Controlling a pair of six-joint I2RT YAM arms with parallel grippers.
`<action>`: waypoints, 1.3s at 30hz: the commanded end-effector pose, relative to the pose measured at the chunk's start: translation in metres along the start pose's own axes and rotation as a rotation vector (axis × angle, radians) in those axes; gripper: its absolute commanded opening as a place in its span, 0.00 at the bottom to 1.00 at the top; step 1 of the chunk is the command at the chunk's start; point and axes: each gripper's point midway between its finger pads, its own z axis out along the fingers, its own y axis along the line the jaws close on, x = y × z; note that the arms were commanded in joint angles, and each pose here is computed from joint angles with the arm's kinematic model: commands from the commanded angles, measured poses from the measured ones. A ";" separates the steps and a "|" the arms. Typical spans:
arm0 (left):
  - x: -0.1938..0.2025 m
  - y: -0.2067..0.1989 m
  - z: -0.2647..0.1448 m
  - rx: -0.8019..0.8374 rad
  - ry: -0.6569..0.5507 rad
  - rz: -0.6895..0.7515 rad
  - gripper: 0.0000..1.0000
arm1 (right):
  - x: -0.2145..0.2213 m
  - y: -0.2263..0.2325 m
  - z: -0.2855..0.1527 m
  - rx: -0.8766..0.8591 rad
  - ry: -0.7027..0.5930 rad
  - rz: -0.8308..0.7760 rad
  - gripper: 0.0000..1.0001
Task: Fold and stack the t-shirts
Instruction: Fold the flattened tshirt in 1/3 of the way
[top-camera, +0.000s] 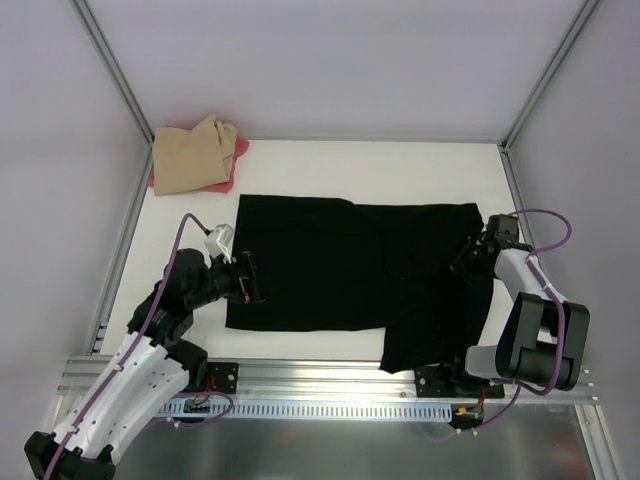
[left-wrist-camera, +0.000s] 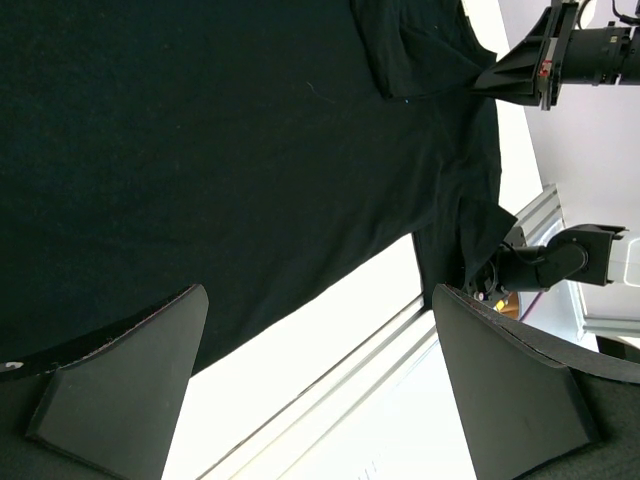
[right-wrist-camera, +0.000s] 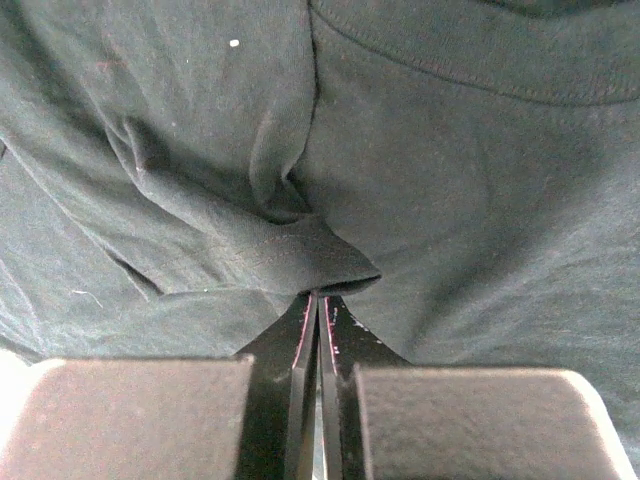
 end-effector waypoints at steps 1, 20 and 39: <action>0.000 0.003 0.002 -0.010 -0.002 0.016 0.99 | -0.026 0.009 -0.013 -0.011 -0.098 -0.023 0.00; 0.006 -0.003 0.009 0.043 0.050 0.026 0.99 | -0.031 0.046 -0.061 -0.170 -0.252 0.010 0.99; 0.009 -0.013 -0.001 0.083 0.092 0.111 0.99 | -0.043 0.010 -0.114 0.376 -0.324 -0.570 0.98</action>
